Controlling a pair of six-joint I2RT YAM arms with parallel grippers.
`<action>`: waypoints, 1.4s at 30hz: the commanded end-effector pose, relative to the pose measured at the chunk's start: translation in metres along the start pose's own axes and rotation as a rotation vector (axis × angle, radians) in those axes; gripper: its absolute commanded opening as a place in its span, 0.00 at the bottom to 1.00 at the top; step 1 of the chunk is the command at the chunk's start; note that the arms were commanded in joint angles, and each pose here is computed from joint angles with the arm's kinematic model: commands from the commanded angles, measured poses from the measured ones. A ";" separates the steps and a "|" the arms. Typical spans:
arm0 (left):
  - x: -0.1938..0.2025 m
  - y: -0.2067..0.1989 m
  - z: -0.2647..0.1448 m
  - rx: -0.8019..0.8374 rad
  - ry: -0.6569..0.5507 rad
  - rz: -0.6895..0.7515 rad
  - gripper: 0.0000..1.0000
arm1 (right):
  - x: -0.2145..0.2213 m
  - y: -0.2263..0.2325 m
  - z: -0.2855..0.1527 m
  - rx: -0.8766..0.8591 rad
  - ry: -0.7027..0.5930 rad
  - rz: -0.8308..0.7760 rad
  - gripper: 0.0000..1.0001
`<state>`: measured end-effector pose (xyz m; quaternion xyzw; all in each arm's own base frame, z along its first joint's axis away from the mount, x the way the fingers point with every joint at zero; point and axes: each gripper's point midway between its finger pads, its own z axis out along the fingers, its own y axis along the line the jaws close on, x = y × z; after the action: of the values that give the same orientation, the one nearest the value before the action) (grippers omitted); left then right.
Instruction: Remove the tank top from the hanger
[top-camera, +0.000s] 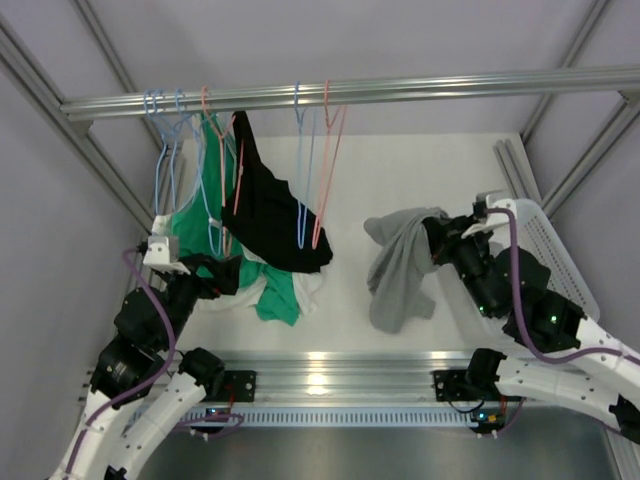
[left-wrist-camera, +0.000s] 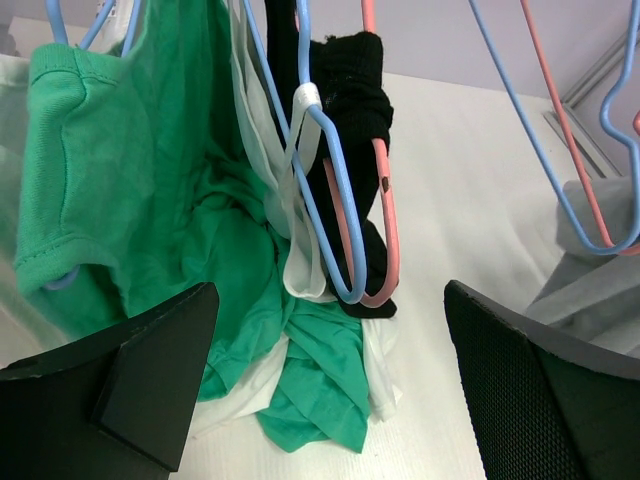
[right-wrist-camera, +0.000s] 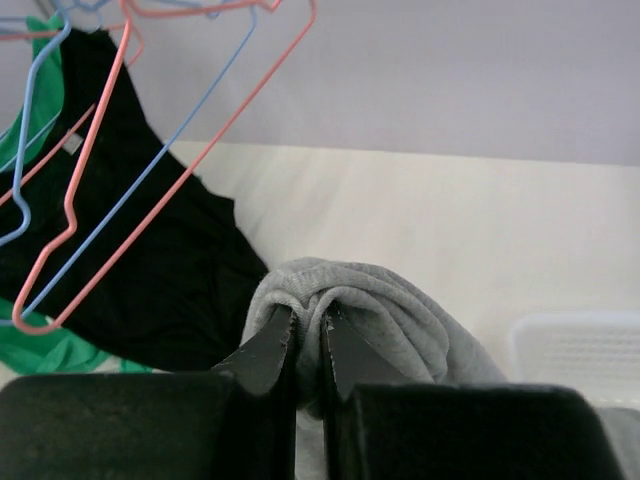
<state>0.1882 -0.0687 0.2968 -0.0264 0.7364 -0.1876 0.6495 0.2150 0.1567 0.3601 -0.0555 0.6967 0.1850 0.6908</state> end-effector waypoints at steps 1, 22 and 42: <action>-0.006 0.001 -0.002 -0.001 -0.034 -0.010 0.99 | -0.059 -0.031 -0.014 0.122 -0.093 -0.045 0.00; -0.007 -0.003 -0.006 0.027 -0.042 -0.025 0.99 | -0.202 -0.153 -0.109 0.775 -0.103 -0.181 0.00; -0.008 -0.006 -0.010 0.049 -0.054 -0.029 0.99 | -0.192 -0.192 -0.055 1.112 -0.034 -0.417 0.00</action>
<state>0.1799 -0.0667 0.3021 -0.0271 0.7225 -0.2017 0.6608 0.2561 -0.0478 0.5026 0.1255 0.6769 -0.3680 0.6249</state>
